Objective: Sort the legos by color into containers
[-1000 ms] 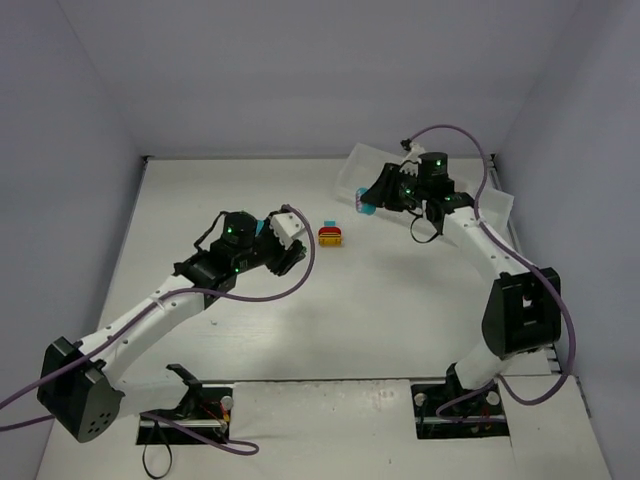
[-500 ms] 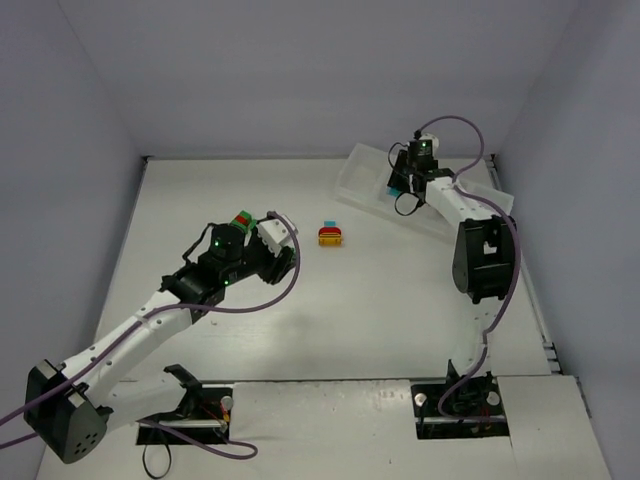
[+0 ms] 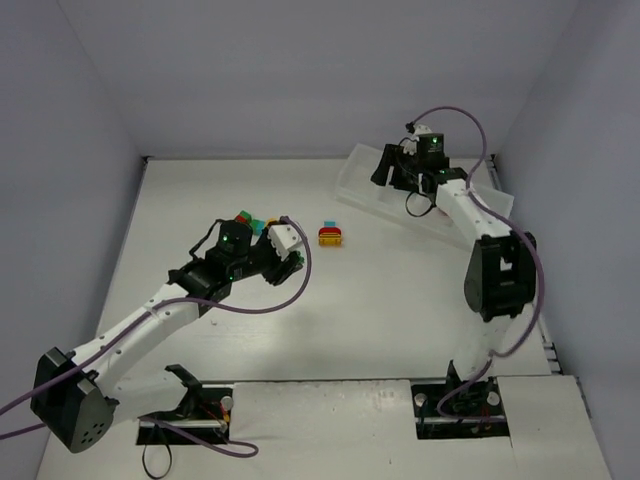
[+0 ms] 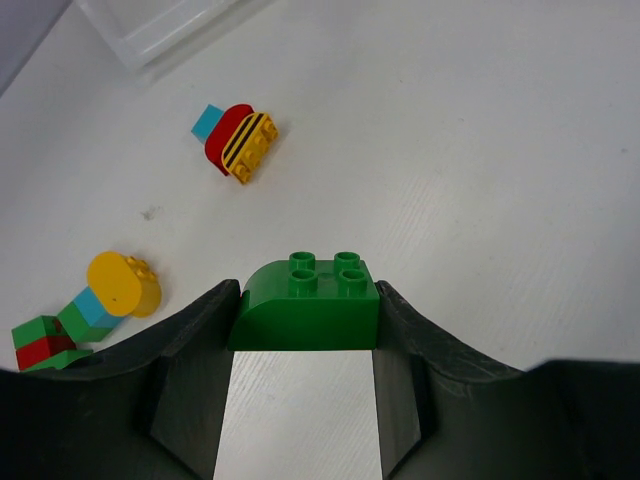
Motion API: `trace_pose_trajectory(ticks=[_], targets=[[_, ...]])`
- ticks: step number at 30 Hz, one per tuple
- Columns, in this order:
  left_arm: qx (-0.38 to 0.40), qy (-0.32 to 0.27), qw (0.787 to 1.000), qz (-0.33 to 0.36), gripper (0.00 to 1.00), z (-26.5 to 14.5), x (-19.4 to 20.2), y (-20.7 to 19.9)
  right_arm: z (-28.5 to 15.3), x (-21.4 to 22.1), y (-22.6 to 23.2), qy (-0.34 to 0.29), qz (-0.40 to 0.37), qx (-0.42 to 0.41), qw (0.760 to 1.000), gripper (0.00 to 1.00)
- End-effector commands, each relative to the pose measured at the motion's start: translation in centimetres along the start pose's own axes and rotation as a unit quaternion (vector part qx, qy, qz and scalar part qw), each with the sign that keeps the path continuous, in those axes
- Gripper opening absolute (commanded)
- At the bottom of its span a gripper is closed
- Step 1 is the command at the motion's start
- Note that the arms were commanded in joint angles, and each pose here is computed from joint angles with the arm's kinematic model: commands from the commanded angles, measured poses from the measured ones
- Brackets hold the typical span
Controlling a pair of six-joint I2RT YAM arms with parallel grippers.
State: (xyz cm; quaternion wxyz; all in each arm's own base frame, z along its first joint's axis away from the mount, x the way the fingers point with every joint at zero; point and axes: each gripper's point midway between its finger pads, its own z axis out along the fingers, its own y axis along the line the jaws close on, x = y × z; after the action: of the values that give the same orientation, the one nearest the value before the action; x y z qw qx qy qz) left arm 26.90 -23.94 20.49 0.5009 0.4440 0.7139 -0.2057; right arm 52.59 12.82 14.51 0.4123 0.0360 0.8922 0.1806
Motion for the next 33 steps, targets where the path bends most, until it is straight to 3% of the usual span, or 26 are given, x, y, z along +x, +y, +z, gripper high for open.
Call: trace_pose_trajectory(ticks=[1, 6, 10, 33], targets=[[-0.003, -0.075, 0.996, 0.058, 0.06, -0.6, -5.7, 1.0, -8.2, -1.4, 10.4, -0.023, -0.072, -0.210, 0.975, 0.65], [0.005, -0.088, 0.993, 0.076, 0.06, -0.4, -6.5, 1.0, -14.6, 4.7, 16.7, 0.039, -0.099, -0.352, 0.930, 0.69], [0.019, -0.095, 0.992, 0.084, 0.06, -0.2, -7.0, 0.6, -18.3, 8.5, 21.0, 0.072, -0.119, -0.416, 0.898, 0.73], [0.038, -0.106, 0.990, 0.089, 0.06, 0.2, -8.1, 0.0, -20.7, 13.4, 26.2, 0.112, -0.133, -0.480, 0.860, 0.80]])
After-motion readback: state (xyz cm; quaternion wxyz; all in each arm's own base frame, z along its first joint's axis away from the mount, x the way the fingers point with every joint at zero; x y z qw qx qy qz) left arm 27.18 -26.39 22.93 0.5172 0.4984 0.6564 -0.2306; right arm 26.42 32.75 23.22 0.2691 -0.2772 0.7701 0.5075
